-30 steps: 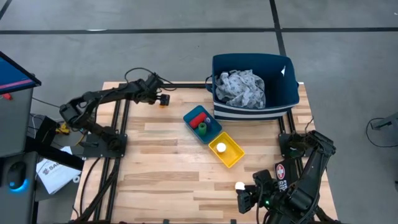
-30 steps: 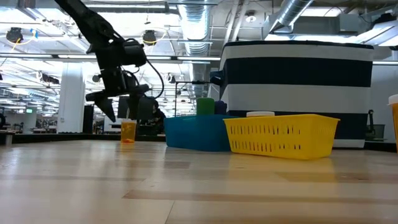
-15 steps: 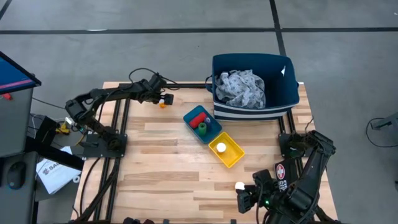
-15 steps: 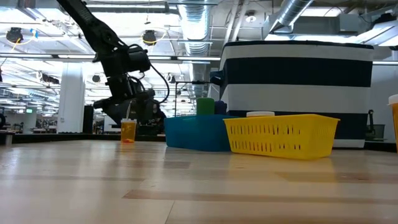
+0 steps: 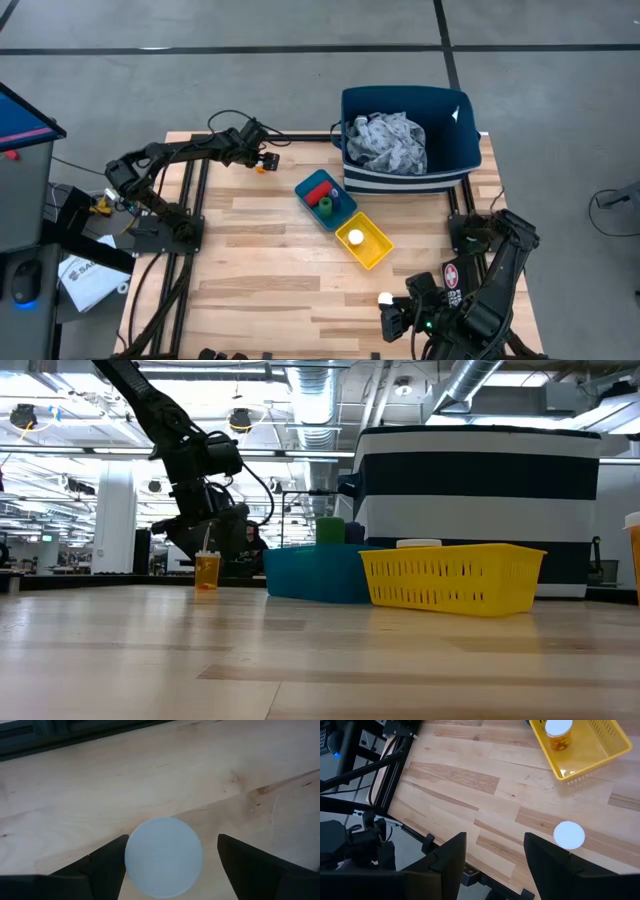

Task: Pick & Place Medicine items
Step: Put the top orange pill bottle into the yellow bin

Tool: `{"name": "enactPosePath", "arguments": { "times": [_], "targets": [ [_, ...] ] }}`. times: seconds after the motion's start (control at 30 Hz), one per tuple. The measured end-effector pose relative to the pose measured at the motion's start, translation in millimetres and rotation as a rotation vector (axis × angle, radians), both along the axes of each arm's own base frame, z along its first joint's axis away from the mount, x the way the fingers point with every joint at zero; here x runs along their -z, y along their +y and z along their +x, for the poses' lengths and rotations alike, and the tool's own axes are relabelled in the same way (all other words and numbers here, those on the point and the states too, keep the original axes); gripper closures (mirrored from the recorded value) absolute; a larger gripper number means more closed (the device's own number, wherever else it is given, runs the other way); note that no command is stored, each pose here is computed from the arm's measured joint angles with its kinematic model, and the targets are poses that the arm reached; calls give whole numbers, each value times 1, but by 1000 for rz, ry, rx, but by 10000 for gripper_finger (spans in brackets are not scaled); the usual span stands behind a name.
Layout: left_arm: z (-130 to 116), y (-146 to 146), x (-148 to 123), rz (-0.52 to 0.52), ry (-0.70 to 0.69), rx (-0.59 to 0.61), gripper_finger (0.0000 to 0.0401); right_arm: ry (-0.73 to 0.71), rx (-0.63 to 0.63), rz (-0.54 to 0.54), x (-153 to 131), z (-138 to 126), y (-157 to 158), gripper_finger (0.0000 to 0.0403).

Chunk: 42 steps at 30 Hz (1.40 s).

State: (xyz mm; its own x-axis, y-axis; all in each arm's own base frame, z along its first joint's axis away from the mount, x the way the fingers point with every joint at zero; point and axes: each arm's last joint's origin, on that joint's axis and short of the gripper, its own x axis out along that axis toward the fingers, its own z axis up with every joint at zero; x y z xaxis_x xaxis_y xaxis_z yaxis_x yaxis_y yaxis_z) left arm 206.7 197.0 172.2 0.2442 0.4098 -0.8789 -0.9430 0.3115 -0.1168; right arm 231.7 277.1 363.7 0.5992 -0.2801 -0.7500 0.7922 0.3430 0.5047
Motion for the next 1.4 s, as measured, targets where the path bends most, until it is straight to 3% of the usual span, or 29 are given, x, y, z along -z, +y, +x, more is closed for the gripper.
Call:
{"name": "enactPosePath", "arguments": {
  "times": [0.53, 0.8, 1.07, 1.23, 1.4],
  "targets": [
    [-3, -3, 2, -28, 54, 27, 203, 0, -2, 0, 0, -1, 1, 207],
    [-3, -3, 2, -19, 67, 65, 188, 0, -3, 0, 0, -1, 1, 207],
    [-1, -7, 3, -32, 70, 80, 210, 2, -4, -2, 0, -1, 1, 207],
    [4, -20, 0, -53, 87, 130, 198, 1, -3, -1, 0, -1, 1, 207],
    [8, -44, -15, -48, 75, 193, 210, 1, -6, -3, 0, -1, 1, 207]
  ]
}}
